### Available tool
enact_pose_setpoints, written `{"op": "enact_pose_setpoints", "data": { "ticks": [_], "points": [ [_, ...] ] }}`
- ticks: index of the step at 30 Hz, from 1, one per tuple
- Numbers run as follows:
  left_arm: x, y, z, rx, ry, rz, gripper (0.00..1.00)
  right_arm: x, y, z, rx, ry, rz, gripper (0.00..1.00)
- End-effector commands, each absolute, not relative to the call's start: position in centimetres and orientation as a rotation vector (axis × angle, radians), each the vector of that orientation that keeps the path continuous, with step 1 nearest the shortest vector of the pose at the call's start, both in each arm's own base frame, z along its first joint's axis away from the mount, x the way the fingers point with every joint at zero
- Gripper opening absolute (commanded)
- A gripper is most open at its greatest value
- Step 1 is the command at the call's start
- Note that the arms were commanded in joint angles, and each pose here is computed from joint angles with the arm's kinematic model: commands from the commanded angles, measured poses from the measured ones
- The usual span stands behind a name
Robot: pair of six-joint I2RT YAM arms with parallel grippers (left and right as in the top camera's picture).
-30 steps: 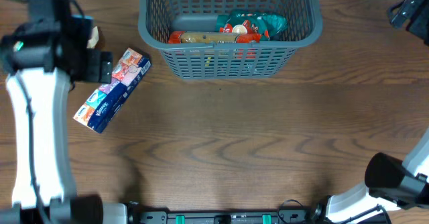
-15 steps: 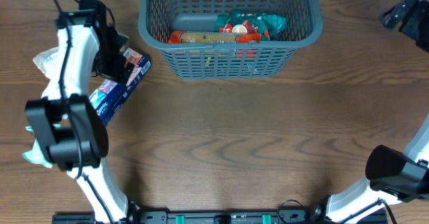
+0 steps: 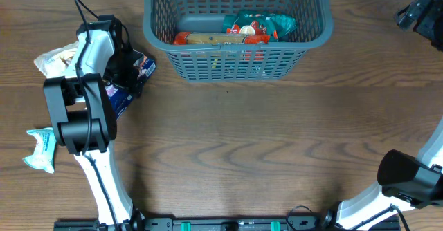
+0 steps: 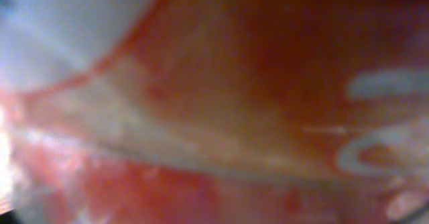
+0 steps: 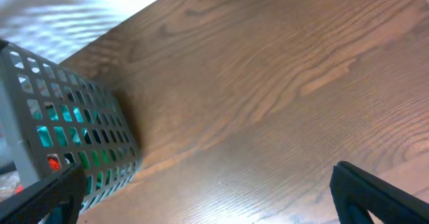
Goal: Pack container
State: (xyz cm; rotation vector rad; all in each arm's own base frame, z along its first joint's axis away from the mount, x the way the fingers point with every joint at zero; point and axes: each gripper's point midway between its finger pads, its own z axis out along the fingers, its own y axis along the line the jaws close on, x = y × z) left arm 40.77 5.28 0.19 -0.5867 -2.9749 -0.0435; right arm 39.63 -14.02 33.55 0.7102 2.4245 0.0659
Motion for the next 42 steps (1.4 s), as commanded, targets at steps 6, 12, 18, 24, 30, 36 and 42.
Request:
{"op": "enact_pose_setpoints", "data": {
  "ticks": [6,12,18,24,30,36,42],
  "points": [
    [39.9,5.2,-1.3,-0.54,-2.958,0.107,0.89,39.5,-14.0,32.8,0.729,2.45,0.057,0.99],
    [38.6,5.5,-2.5,-0.518,-2.929,0.123,0.9,39.1,-14.2,32.6,0.715,2.473,0.031,0.99],
    [37.3,5.0,-3.4,-0.5,-2.902,0.156,0.85,38.9,-14.1,32.4,0.701,2.487,0.027,0.99],
    [36.5,3.8,-2.7,-0.485,-2.876,0.254,0.45,38.8,-14.3,32.4,0.689,2.494,0.002,0.99],
    [37.1,3.4,0.2,-0.305,-2.93,0.246,0.21,38.8,-14.4,32.4,0.671,2.495,-0.009,0.99],
    [38.3,3.6,7.3,-0.163,-3.081,0.196,0.06,38.9,-14.5,32.5,0.659,2.495,-0.012,0.99],
    [39.2,3.8,18.3,0.022,-3.373,0.14,0.06,38.9,-14.5,32.5,0.642,2.5,-0.018,0.99]
  ]
}}
